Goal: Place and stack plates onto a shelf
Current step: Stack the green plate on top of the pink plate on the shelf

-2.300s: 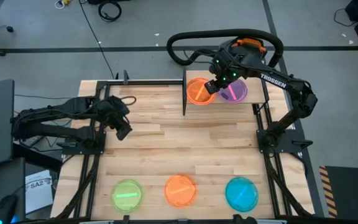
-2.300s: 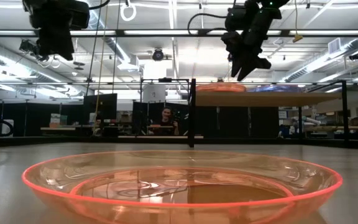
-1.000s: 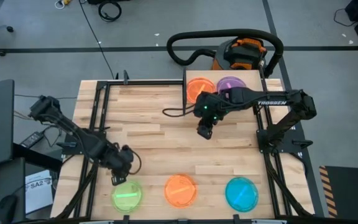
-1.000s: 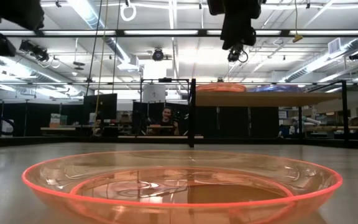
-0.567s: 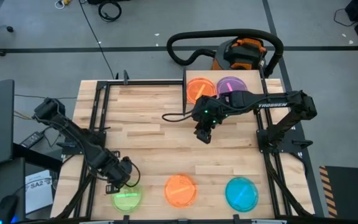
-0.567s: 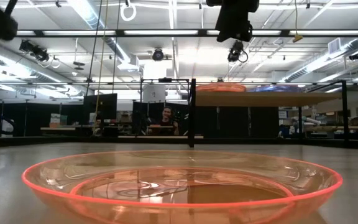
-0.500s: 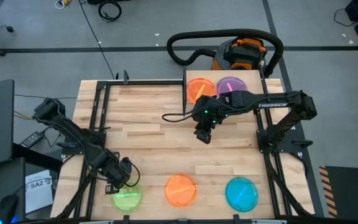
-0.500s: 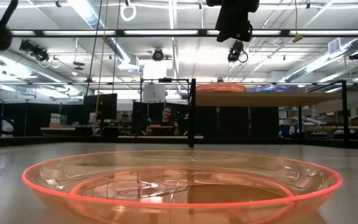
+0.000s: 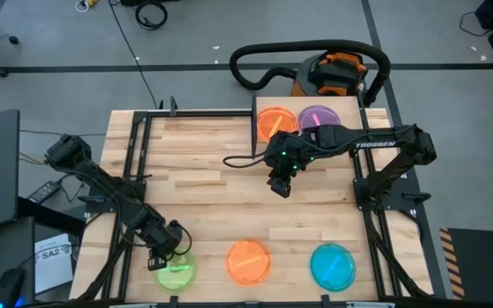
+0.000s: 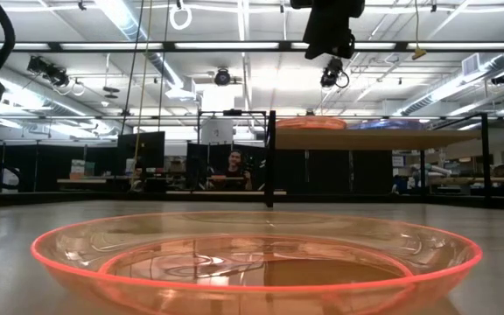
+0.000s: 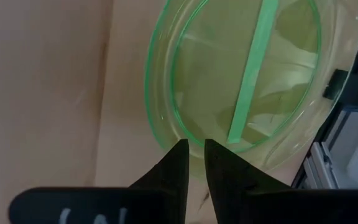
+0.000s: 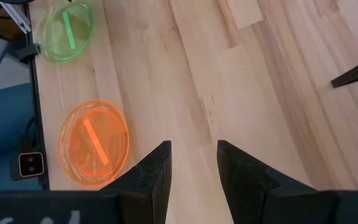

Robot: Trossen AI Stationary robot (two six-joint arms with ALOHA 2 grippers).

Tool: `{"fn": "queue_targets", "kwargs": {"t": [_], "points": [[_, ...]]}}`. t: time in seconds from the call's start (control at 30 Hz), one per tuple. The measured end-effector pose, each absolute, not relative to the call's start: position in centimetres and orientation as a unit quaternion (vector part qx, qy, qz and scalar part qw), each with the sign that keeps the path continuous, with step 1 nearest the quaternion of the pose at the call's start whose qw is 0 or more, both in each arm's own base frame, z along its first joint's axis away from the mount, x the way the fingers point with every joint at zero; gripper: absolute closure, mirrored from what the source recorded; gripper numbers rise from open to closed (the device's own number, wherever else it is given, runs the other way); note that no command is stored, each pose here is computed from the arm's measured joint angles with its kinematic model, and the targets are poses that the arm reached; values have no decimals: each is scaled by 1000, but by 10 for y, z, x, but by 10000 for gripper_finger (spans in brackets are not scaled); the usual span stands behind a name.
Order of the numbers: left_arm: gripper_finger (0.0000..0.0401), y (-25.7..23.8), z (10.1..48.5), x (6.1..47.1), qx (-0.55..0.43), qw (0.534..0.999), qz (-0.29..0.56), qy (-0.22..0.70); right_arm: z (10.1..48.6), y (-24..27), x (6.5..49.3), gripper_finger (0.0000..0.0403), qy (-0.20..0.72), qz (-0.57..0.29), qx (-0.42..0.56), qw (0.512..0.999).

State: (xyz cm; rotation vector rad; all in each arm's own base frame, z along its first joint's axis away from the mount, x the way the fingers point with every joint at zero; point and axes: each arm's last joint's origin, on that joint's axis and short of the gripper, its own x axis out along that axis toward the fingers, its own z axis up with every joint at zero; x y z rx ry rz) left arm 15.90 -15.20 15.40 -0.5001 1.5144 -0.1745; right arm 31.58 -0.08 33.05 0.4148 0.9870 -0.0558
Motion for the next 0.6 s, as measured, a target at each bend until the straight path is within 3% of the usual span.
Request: {"fn": "queue_targets", "kwargs": {"t": [0.37, 0.6], "points": [[343, -147, 152, 154, -244, 671, -18, 700, 331, -1, 316, 268, 470, -26, 197, 860], [299, -147, 152, 153, -269, 656, 9, 705, 331, -1, 316, 268, 470, -26, 198, 860]]}}
